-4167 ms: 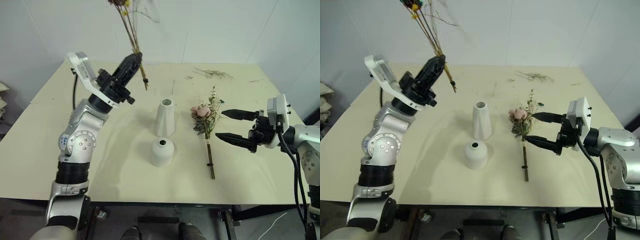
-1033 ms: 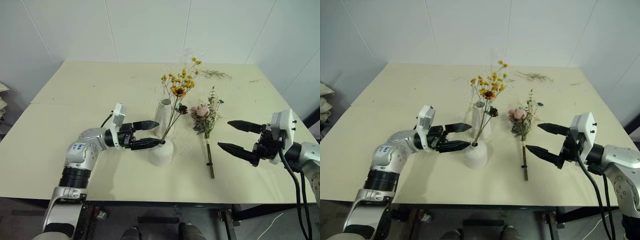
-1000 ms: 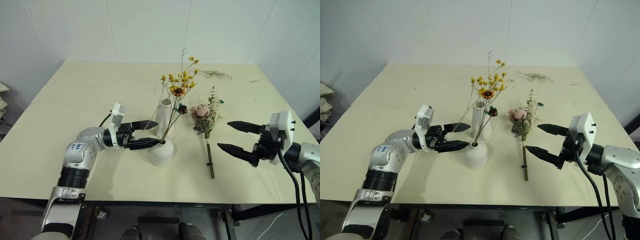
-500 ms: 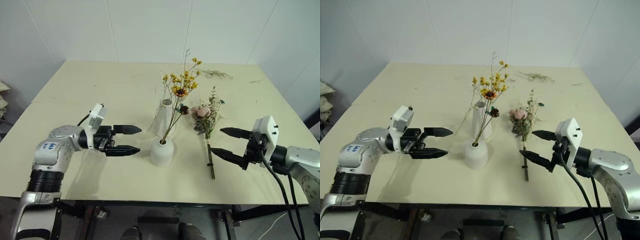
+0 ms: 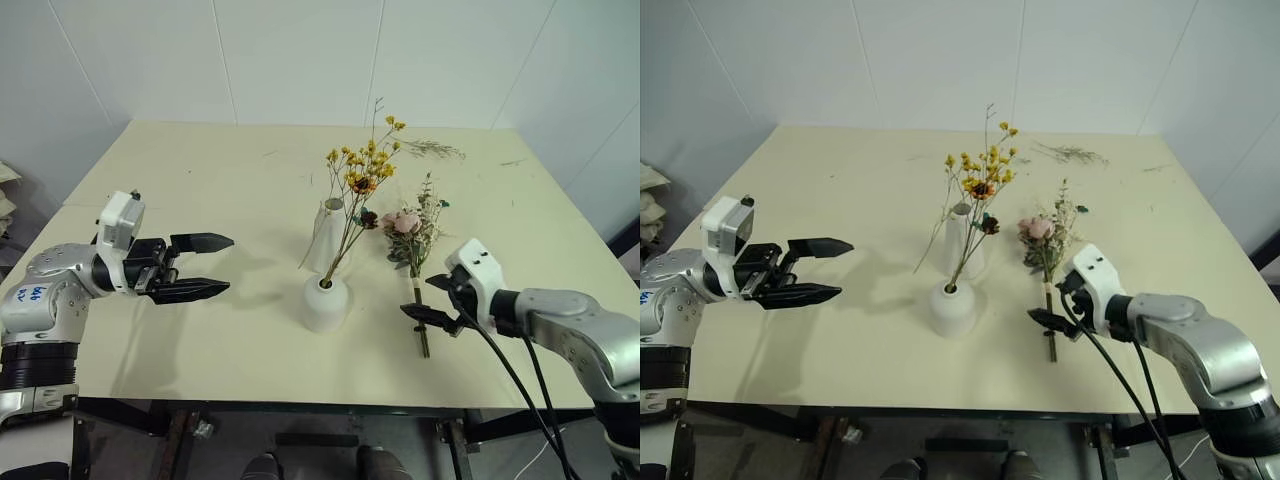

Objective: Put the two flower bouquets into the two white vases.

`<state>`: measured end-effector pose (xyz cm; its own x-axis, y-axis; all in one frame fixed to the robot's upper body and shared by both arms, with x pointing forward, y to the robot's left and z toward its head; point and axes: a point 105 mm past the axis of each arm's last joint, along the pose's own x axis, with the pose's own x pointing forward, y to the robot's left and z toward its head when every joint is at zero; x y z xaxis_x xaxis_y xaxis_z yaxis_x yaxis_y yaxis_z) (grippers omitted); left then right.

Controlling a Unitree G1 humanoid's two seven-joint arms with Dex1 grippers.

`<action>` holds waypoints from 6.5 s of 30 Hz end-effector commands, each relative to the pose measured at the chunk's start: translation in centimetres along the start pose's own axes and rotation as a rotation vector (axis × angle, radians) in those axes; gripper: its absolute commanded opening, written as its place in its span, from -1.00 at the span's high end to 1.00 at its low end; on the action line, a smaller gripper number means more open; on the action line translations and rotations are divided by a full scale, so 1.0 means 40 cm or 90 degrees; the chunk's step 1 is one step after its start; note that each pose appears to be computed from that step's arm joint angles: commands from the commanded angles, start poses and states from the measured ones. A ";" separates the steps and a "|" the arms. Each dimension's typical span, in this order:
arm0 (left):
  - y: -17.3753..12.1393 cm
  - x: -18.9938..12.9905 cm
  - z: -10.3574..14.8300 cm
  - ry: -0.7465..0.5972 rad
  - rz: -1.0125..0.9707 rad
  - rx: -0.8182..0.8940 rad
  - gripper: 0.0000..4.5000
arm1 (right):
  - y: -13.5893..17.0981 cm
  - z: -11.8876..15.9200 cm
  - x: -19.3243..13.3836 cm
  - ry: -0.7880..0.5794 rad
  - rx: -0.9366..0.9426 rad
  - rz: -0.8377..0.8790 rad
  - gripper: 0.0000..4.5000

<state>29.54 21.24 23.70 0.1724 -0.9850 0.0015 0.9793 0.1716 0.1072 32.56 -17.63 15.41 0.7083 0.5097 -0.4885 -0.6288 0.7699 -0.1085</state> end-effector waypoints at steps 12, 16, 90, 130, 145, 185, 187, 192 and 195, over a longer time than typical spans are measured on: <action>-0.020 -0.063 0.072 -0.068 -0.016 0.069 -0.99 | -0.055 0.011 0.055 0.137 0.137 -0.102 -1.00; -0.022 -0.061 0.068 -0.068 -0.015 0.072 -1.00 | -0.065 0.003 0.057 0.154 0.158 -0.119 -0.55; 0.059 -0.051 0.099 -0.098 0.155 0.104 -1.00 | 0.170 0.599 0.054 -0.782 -0.063 0.301 1.00; 0.056 -0.043 0.096 -0.104 0.146 0.103 -1.00 | 0.180 0.628 0.047 -0.807 -0.049 0.306 1.00; 0.050 -0.041 0.096 -0.107 0.145 0.106 -1.00 | 0.179 0.586 0.106 -0.761 -0.044 0.303 1.00; 0.063 -0.028 0.102 -0.121 0.140 0.121 -1.00 | 0.157 0.538 0.106 -0.711 -0.110 0.265 -0.98; 0.062 -0.028 0.103 -0.121 0.139 0.121 -1.00 | 0.155 0.537 0.103 -0.711 -0.112 0.265 -0.98; 0.064 -0.026 0.104 -0.122 0.137 0.122 -1.00 | 0.146 0.537 0.097 -0.709 -0.119 0.258 -0.98; 0.065 -0.025 0.104 -0.123 0.136 0.123 -1.00 | 0.144 0.537 0.095 -0.709 -0.120 0.256 -0.98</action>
<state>31.74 22.66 27.06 0.3479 -0.9132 0.2124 0.8916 0.3923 0.2262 39.31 -2.82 29.77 0.3175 0.8299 0.4587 -0.8571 0.4581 -0.2355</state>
